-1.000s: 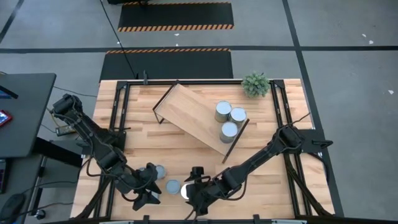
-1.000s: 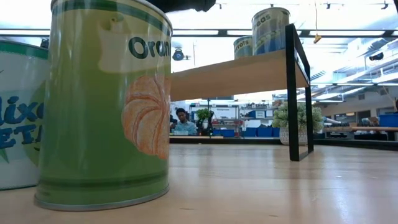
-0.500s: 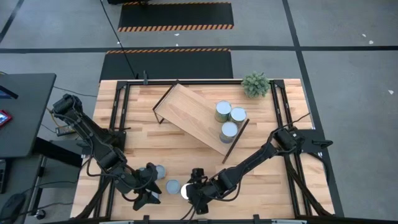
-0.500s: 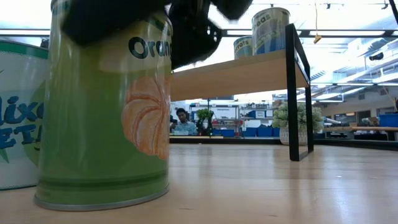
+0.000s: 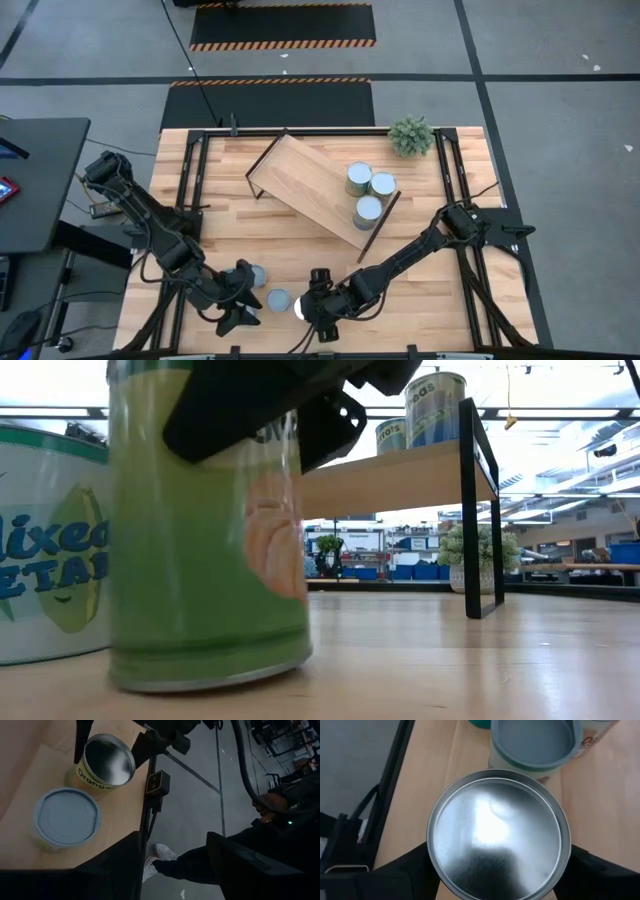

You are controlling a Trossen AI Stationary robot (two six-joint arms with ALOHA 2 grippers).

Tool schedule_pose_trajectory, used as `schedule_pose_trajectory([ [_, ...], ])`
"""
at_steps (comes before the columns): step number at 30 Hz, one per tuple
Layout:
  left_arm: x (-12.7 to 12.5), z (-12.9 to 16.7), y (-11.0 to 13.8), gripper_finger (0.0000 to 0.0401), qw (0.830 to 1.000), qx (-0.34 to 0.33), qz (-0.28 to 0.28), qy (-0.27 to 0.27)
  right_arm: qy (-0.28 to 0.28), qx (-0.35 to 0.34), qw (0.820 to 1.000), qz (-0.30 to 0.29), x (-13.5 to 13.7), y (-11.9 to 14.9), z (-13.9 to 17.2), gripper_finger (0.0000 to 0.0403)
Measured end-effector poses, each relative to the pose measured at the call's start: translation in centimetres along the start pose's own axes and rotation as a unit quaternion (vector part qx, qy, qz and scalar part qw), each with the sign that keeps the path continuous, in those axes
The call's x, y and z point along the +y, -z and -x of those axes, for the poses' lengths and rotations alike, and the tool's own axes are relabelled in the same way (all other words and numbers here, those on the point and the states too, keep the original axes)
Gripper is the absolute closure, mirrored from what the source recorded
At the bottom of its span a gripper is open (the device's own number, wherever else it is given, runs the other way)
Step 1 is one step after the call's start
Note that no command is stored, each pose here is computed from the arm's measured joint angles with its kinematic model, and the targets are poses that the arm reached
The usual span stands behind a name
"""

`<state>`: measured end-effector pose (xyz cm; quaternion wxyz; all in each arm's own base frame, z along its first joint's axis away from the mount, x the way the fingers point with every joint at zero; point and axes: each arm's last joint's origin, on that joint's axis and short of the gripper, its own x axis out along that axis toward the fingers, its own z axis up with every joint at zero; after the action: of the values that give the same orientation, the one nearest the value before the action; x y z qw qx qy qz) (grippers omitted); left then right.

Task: Pick and place cans onto a shelf
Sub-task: Put the canned oranges on the shelf

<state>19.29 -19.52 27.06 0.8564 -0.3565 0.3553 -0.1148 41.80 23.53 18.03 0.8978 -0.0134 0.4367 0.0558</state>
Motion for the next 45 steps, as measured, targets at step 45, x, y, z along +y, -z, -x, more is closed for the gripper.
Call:
schedule_pose_trajectory([
  [45,3.5,3.0,-7.0,0.0202,0.974,-0.104,-0.185,-0.075,0.262,-0.006,0.943,-0.205,-24.2,-10.5,18.2,0.0099],
])
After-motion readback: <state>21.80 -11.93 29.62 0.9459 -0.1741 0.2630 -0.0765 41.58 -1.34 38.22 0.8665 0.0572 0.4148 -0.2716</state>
